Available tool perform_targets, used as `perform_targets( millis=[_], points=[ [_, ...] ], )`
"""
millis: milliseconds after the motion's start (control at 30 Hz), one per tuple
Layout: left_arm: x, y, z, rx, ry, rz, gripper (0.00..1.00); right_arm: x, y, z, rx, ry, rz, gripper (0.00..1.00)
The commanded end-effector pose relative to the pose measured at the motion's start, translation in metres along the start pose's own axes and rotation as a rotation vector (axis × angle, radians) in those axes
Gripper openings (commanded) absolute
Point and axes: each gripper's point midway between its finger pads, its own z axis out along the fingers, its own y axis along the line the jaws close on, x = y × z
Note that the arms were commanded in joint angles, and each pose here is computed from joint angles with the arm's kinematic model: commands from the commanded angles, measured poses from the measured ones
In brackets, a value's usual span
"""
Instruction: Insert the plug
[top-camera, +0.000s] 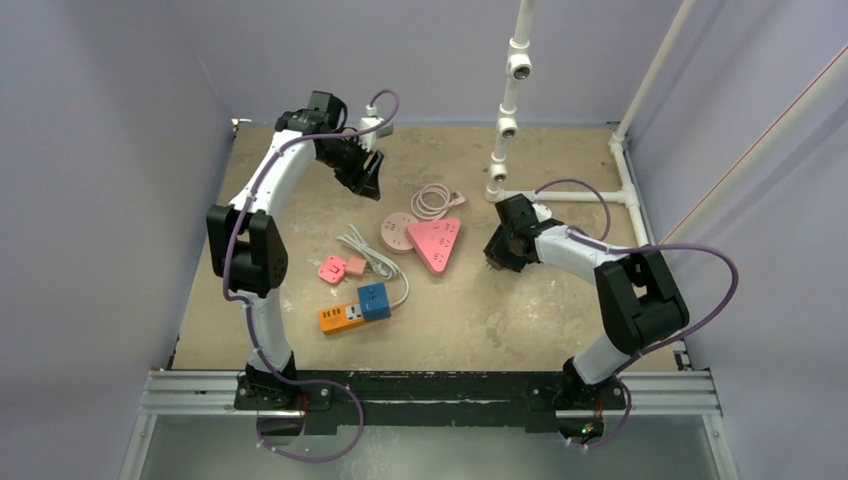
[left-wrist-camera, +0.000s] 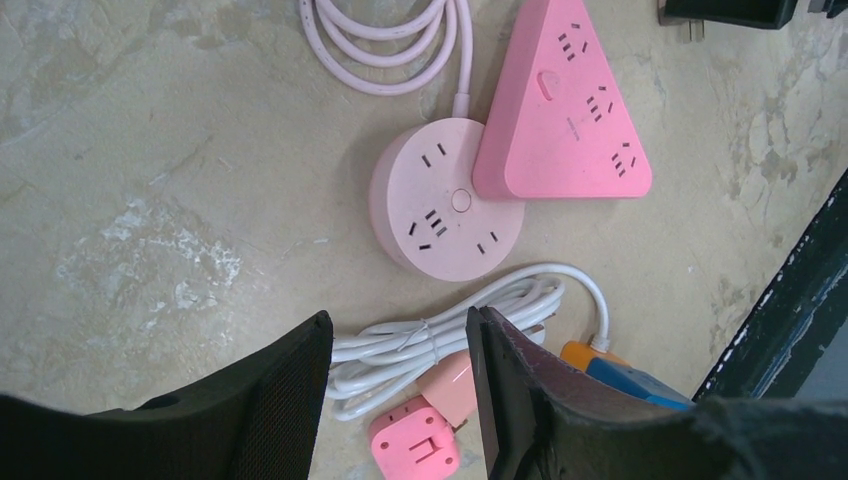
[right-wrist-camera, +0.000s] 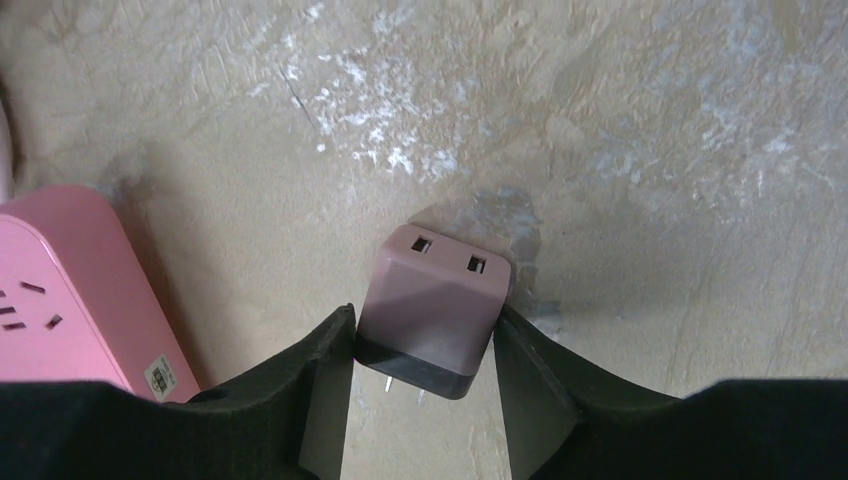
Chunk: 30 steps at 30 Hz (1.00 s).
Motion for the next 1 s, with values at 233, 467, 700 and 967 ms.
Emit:
perform_targets(
  millis=[233, 467, 700, 967],
  points=[
    [-0.014, -0.051, -0.022, 0.175, -0.156, 0.03, 0.71, -0.094, 0.096, -0.094, -0.294, -0.33, -0.049, 0.0],
    [-0.051, -0.093, -0.056, 0.244, -0.438, 0.057, 0.99, -0.113, 0.191, -0.219, -0.765, -0.419, -0.036, 0.0],
    [-0.107, -0.115, -0.107, 0.197, -0.698, 0.124, 0.99, -0.101, 0.272, -0.302, -1.141, -0.357, -0.043, 0.0],
    [-0.134, -0.133, -0.152, 0.083, -0.853, 0.209, 0.99, -0.082, 0.316, -0.342, -1.339, -0.314, -0.06, 0.0]
  ],
)
